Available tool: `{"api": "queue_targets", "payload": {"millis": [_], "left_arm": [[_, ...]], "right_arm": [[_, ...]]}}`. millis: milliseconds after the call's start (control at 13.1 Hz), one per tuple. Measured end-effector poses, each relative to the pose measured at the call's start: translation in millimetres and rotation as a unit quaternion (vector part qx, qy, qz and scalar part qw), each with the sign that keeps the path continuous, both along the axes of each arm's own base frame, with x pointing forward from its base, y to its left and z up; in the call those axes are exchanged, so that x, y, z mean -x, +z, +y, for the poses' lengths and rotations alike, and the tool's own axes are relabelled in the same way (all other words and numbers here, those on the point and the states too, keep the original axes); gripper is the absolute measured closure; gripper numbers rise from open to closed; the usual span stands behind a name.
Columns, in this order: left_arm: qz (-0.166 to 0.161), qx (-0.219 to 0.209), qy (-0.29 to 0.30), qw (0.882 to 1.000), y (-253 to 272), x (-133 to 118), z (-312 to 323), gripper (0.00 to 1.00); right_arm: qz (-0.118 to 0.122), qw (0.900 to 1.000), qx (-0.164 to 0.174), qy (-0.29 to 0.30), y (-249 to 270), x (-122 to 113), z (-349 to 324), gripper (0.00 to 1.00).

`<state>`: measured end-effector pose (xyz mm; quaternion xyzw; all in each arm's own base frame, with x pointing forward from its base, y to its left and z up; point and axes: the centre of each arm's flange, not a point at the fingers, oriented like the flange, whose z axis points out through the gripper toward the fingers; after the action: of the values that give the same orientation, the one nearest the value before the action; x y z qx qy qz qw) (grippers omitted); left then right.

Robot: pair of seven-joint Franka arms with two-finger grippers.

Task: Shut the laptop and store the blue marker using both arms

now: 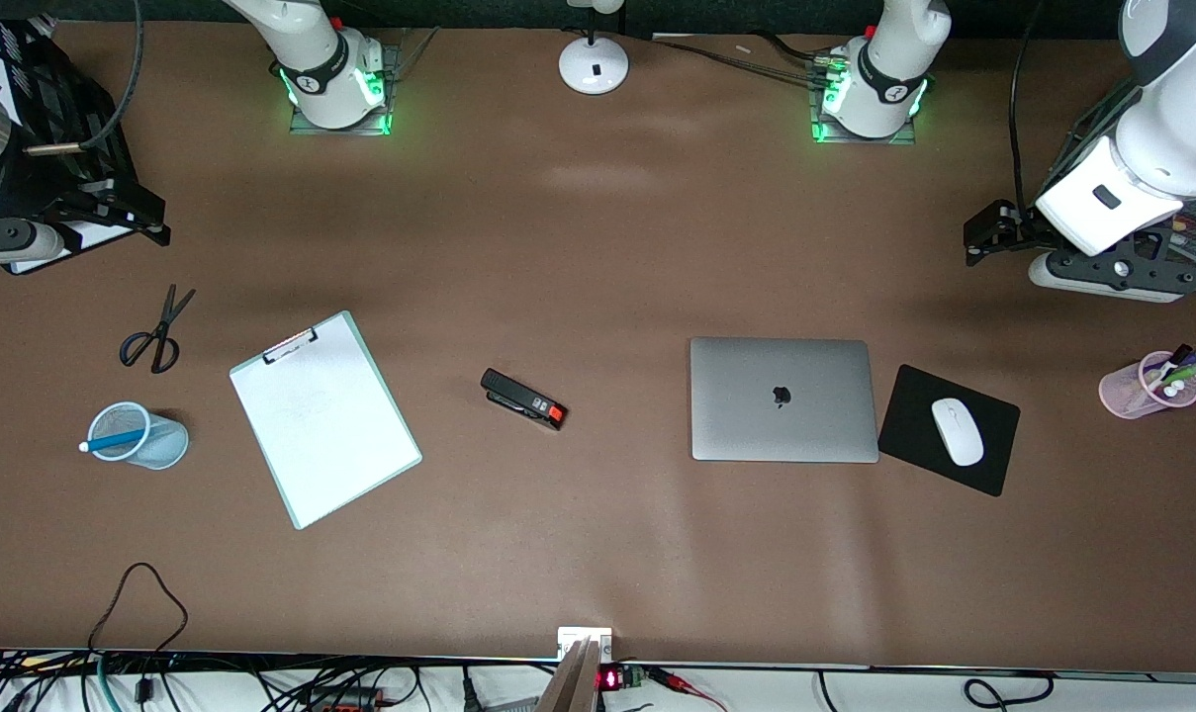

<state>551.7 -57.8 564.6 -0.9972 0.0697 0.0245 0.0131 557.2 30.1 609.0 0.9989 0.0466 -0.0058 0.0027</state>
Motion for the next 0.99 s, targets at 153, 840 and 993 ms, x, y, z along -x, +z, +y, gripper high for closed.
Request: {"api": "queue_targets", "payload": {"millis": [153, 840, 993], "left_arm": [[0.001, 0.0, 0.002, 1.0, -0.8, -0.8, 2.6, 0.0], [0.014, -0.001, 0.011, 1.0, -6.3, -2.0, 20.3, 0.0], [0.014, -0.001, 0.011, 1.0, -6.6, -2.4, 20.3, 0.0]], "right_arm": [[-0.003, 1.0, 0.0, 0.0, 0.1, -0.8, 0.0, 0.0], [-0.005, 1.0, 0.01, 0.0, -3.5, -4.4, 0.5, 0.0], [-0.007, 1.0, 0.01, -0.017, -3.1, -4.8, 1.1, 0.0]]}}
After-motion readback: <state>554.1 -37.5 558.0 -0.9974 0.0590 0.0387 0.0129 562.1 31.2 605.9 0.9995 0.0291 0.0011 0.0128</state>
